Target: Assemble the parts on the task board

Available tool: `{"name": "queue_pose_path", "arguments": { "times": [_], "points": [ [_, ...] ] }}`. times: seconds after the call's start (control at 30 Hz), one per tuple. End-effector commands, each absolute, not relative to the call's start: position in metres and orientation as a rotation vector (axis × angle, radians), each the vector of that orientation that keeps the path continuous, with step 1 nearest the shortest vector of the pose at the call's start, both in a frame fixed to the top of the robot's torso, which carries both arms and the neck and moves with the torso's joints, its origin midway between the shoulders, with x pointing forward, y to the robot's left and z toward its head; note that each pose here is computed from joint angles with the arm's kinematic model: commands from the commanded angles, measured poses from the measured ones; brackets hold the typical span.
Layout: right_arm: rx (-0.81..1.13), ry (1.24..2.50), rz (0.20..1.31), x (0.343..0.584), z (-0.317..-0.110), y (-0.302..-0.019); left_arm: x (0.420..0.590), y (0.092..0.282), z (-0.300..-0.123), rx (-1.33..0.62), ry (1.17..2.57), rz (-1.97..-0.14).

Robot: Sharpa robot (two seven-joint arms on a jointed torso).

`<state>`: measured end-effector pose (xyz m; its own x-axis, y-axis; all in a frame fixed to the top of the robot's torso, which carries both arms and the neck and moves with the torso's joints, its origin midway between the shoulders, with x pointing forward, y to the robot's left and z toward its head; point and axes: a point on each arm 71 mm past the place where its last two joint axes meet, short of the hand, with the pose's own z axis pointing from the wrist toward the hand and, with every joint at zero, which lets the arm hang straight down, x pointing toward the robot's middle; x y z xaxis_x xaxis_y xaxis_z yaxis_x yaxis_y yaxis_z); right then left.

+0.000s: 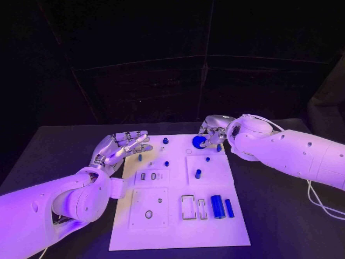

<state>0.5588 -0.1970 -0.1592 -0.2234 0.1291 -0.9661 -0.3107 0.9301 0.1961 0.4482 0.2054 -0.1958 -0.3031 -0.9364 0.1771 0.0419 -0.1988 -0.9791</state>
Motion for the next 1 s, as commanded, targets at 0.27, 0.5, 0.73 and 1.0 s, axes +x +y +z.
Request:
{"name": "queue_pose_path", "arguments": {
  "times": [0.27, 0.5, 0.73, 1.0],
  "points": [
    [-0.131, 1.714, 0.376, 0.559, -0.156, -0.195, 0.448, 0.205, -0.194, -1.124, 1.279, -1.625],
    [-0.105, 1.584, 0.399, 0.551, -0.144, -0.188, 0.448, 0.205, -0.194, -1.124, 1.278, -1.624],
    [-0.125, 1.509, 0.445, 0.538, -0.135, -0.168, 0.448, 0.206, -0.194, -1.123, 1.277, -1.624],
    [-0.168, 1.526, 0.502, 0.533, -0.135, -0.131, 0.447, 0.207, -0.194, -1.123, 1.276, -1.624]
  ]
}}
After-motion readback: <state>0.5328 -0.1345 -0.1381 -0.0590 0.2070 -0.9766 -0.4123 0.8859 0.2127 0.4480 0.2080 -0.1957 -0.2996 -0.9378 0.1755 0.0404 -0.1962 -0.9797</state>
